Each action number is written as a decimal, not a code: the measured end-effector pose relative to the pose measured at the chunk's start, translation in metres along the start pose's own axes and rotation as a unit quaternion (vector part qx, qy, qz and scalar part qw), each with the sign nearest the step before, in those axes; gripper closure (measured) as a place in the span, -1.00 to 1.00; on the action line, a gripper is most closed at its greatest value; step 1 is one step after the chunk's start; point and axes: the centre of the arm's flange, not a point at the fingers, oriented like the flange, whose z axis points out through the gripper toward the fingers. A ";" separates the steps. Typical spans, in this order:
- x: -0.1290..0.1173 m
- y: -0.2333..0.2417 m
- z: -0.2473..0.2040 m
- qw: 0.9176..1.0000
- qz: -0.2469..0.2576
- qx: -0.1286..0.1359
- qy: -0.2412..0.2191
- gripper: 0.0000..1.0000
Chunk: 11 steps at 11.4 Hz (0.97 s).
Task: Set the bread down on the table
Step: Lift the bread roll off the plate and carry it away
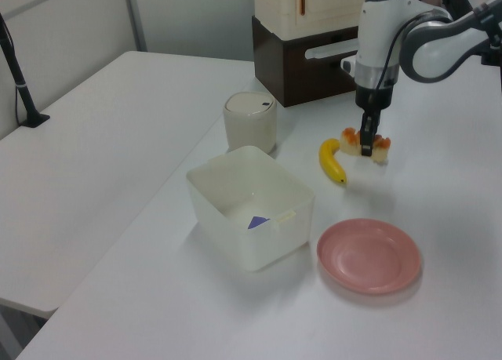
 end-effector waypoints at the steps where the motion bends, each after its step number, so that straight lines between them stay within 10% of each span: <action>1: 0.001 0.030 0.001 1.000 0.023 -0.005 -0.001 0.33; 8: -0.048 0.263 -0.001 0.980 0.198 -0.016 -0.008 0.31; 11: -0.062 0.293 0.000 0.978 0.208 -0.016 -0.010 0.31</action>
